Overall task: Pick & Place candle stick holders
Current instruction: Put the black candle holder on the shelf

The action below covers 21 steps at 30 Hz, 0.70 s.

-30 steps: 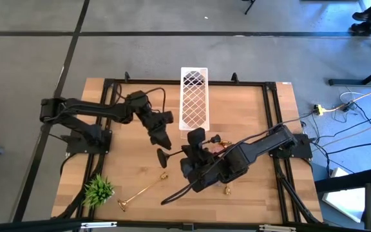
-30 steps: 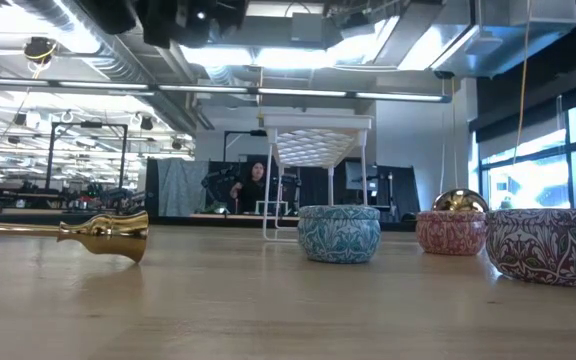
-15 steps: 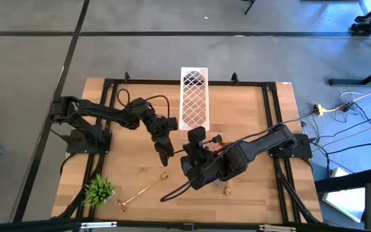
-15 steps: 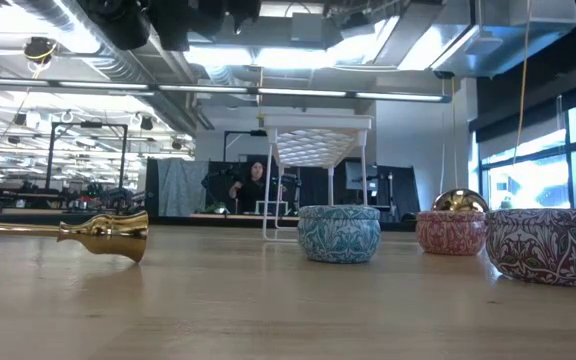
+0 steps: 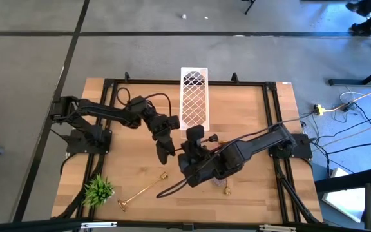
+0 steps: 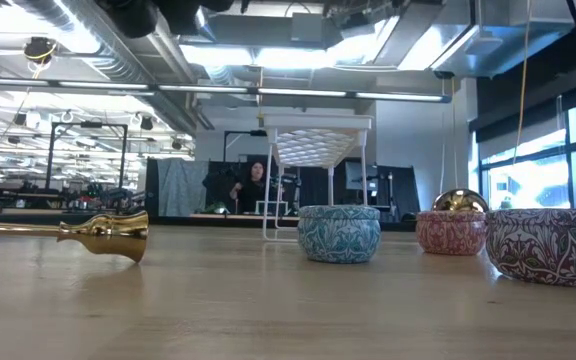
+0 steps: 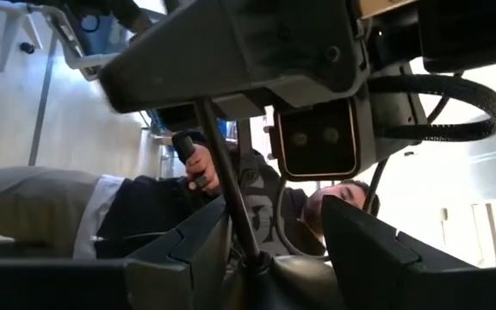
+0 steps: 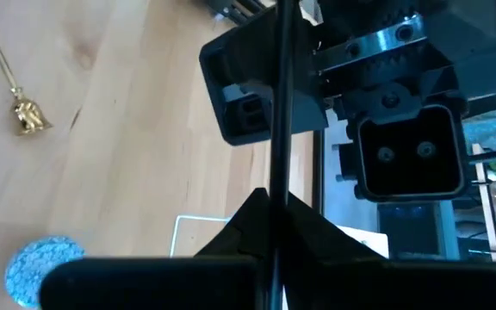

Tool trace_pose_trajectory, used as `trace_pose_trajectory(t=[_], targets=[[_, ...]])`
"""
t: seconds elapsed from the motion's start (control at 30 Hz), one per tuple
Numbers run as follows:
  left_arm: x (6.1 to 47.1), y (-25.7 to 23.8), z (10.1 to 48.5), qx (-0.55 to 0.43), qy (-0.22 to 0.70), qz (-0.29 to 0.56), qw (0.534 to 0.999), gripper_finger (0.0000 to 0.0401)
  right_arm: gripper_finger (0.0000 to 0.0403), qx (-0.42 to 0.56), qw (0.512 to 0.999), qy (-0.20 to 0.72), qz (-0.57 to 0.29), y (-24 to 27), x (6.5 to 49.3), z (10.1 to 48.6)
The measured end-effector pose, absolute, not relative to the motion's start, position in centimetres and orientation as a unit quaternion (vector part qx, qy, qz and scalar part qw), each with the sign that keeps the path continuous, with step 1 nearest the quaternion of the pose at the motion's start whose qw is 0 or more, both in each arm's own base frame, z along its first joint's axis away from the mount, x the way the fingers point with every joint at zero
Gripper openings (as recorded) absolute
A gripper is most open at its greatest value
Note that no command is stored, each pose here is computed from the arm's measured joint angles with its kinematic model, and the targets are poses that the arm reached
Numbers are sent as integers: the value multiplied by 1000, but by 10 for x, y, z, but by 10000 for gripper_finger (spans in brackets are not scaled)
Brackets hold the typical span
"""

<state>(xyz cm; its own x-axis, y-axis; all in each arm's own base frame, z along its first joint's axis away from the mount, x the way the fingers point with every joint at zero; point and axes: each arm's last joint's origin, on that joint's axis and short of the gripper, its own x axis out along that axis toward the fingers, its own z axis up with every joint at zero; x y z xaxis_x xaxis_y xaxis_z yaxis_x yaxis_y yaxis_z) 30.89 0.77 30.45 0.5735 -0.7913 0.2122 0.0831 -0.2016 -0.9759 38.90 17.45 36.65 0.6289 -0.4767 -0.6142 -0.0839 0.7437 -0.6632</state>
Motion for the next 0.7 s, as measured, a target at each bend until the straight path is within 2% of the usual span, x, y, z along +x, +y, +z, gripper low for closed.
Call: trace_pose_trajectory(t=[0.23,0.37,0.5,0.7], targets=[[310,2,302,-674,276,-376,573,164,11,-340,834,416,-126,175,390,364],[311,0,300,-676,283,-371,571,145,11,-333,836,418,-126,175,390,363],[311,0,300,-676,290,-370,568,104,11,-330,837,416,-131,175,390,363],[313,-1,291,-682,313,-345,564,18,11,-339,833,420,-126,175,389,363]])
